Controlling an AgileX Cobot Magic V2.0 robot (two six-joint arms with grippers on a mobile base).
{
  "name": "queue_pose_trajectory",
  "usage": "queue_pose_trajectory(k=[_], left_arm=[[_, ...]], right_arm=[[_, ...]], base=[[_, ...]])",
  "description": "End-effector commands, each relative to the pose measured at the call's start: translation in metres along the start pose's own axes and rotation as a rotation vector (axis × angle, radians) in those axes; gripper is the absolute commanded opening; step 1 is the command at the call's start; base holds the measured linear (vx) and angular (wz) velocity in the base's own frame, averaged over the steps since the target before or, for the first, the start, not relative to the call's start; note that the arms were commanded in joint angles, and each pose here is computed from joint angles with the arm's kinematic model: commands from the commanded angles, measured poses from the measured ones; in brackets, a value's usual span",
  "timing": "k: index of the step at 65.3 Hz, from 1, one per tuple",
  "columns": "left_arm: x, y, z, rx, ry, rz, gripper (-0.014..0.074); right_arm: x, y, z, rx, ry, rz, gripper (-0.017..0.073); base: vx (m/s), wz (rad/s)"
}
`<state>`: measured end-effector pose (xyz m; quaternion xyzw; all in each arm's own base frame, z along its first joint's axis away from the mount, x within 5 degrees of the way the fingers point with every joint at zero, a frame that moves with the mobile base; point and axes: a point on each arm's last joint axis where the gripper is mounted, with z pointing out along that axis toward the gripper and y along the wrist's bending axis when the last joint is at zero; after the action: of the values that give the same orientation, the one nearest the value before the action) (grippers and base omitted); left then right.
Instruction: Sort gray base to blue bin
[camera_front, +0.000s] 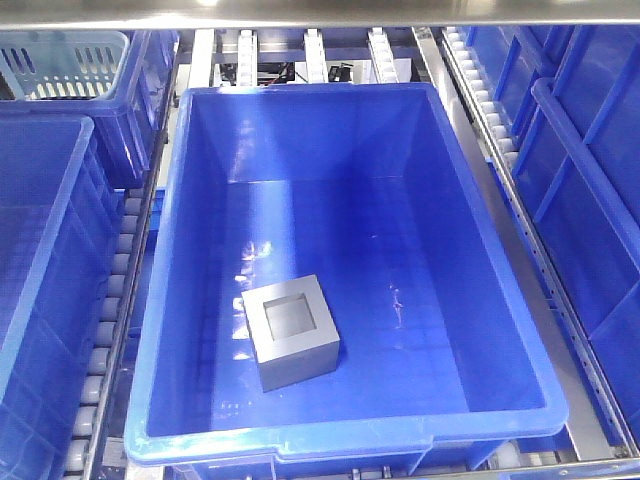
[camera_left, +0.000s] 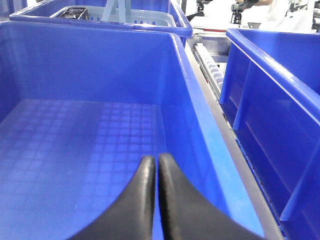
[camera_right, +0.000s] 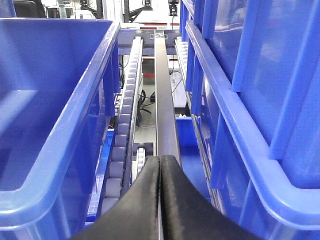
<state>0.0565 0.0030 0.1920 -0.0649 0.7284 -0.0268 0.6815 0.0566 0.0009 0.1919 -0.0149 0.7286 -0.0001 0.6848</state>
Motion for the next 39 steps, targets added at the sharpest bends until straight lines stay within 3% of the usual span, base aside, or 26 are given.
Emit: queue_pose_trajectory(k=[1,39], left_arm=[[0.0018,-0.0005,0.0003,0.02,-0.069,-0.009,-0.0006],[0.0015,-0.0006,0.0003,0.02,-0.07,-0.009,-0.0006]], right_arm=[[-0.0021,0.0002,-0.0002,0.001,-0.07,-0.013,-0.0009],[-0.0021,0.0002,-0.0002,0.001,-0.07,-0.013,-0.0009]], base=[[0.0,0.0],[0.0,0.0]])
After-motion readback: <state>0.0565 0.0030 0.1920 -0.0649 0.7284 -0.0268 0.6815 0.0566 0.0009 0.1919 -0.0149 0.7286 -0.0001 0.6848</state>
